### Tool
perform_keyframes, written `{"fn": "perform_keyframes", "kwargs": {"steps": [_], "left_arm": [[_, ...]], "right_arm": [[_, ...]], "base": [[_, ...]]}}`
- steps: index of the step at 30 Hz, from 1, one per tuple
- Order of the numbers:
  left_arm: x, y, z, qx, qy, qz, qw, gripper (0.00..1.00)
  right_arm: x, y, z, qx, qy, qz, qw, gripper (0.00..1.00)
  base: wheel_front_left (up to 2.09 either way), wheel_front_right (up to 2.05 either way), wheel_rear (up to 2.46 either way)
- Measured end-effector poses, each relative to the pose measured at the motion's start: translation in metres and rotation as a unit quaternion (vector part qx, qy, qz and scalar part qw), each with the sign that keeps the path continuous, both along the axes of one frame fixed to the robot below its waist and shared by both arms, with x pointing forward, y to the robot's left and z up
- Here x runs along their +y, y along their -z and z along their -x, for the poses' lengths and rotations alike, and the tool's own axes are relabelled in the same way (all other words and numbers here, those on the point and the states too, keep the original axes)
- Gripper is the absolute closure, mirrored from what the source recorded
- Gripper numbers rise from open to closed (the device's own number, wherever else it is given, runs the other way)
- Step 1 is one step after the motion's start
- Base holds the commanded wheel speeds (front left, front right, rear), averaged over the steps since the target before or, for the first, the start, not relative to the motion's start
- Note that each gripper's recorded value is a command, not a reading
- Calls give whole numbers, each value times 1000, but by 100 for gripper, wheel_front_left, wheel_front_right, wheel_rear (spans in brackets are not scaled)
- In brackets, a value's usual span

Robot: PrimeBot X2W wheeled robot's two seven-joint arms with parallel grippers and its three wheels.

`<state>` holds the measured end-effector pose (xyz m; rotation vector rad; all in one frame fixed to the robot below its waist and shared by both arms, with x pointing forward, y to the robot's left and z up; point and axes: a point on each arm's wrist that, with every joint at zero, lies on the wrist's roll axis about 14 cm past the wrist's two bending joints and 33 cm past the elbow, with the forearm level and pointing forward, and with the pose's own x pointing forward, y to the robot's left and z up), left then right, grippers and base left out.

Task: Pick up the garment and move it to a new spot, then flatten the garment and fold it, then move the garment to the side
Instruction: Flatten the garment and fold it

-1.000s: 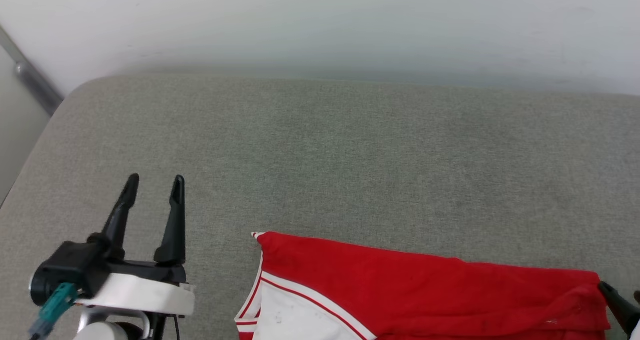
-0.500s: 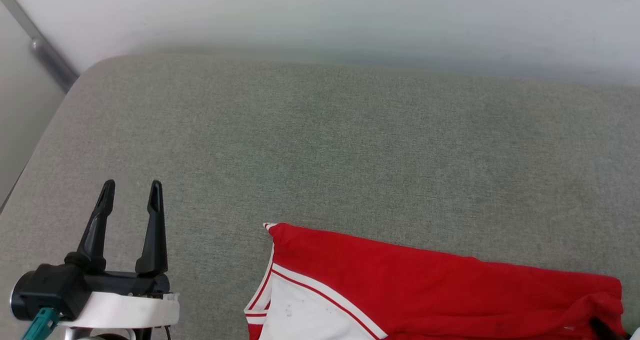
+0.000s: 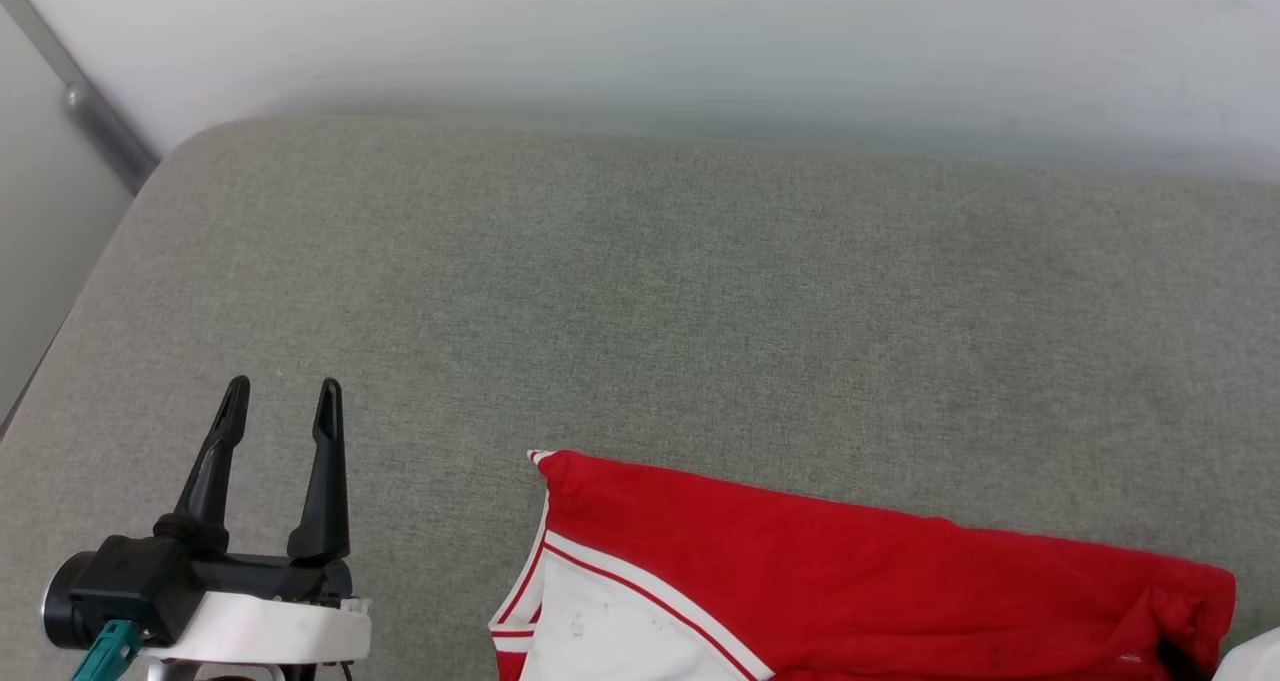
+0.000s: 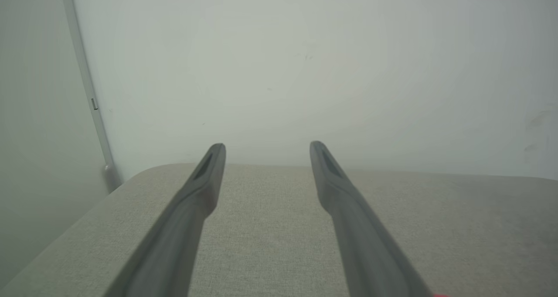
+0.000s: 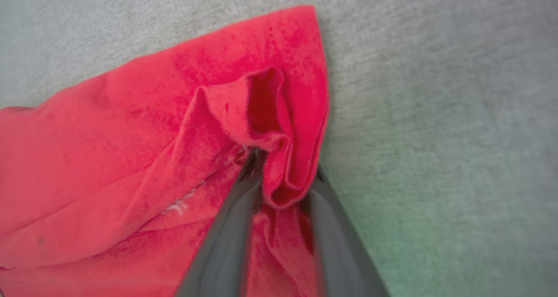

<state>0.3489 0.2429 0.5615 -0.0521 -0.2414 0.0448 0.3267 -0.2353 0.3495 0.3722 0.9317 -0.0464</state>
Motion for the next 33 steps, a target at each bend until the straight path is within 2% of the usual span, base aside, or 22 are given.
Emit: {"fn": "perform_keyframes", "kwargs": {"steps": [3, 7, 16, 18, 21, 25, 33], "left_arm": [[0, -2, 1, -3, -1, -1, 1000, 0], [-4, 2, 2, 0, 6, 9, 1000, 0], [-13, 1, 0, -3, 21, 11, 1000, 0], [-14, -1, 0, -5, 24, 11, 1000, 0], [-17, -1, 1, -6, 29, 13, 999, 0], [-22, 1, 4, -4, 37, 18, 999, 0], [-28, -3, 11, -11, 45, 23, 999, 0]], "right_arm": [[2, -2, -1, -17, 1, -3, 1000, 100], [-12, -10, -4, -42, 6, 22, 999, 100], [-103, -36, 0, -68, 59, 134, 987, 100], [-109, -39, 2, -69, 63, 144, 985, 100], [-103, -42, 2, -79, 65, 131, 986, 100], [-87, -53, 2, -90, 30, 134, 986, 100], [-23, -84, -1, -127, -45, 91, 987, 100]], "base": [[0, 0, 0], [0, 0, 0], [0, 0, 0], [0, 0, 0], [0, 0, 0], [0, 0, 0], [0, 0, 0]]}}
